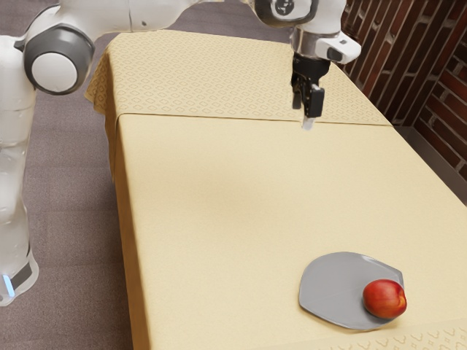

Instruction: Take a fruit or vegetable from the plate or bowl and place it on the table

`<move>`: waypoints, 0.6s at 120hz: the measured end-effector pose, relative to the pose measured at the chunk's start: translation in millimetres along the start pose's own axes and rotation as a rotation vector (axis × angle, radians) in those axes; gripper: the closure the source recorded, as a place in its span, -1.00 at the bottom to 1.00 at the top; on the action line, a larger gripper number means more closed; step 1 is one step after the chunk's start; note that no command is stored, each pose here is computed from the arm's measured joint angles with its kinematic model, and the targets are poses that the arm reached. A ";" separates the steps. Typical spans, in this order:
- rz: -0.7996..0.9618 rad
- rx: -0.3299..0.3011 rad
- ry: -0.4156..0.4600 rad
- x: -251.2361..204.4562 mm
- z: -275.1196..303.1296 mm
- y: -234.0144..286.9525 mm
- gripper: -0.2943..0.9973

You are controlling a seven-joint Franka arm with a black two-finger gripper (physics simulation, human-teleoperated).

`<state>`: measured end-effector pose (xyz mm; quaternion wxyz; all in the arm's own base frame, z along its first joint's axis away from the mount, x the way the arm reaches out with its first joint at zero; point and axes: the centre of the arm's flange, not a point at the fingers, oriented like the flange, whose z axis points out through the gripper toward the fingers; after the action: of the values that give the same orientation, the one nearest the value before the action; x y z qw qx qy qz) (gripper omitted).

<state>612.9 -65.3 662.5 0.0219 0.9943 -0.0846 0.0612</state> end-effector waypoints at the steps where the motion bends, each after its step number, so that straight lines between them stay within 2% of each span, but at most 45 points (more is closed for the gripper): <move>1: 0.003 0.001 -0.003 1.4 3.0 0.1 -0.54; 16: 0.102 -0.001 -0.009 20.0 35.0 32.0 -0.54; 26: 0.145 -0.008 0.029 45.2 70.3 41.7 -0.54; 54: 0.172 0.003 0.300 103.2 102.2 28.1 -0.54; 60: 0.183 -0.020 0.350 112.2 112.4 37.1 -0.54; 72: 0.215 -0.107 0.435 124.4 129.0 74.7 -0.54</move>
<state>737.1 -166.4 552.6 0.0853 0.9404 -0.1865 0.2711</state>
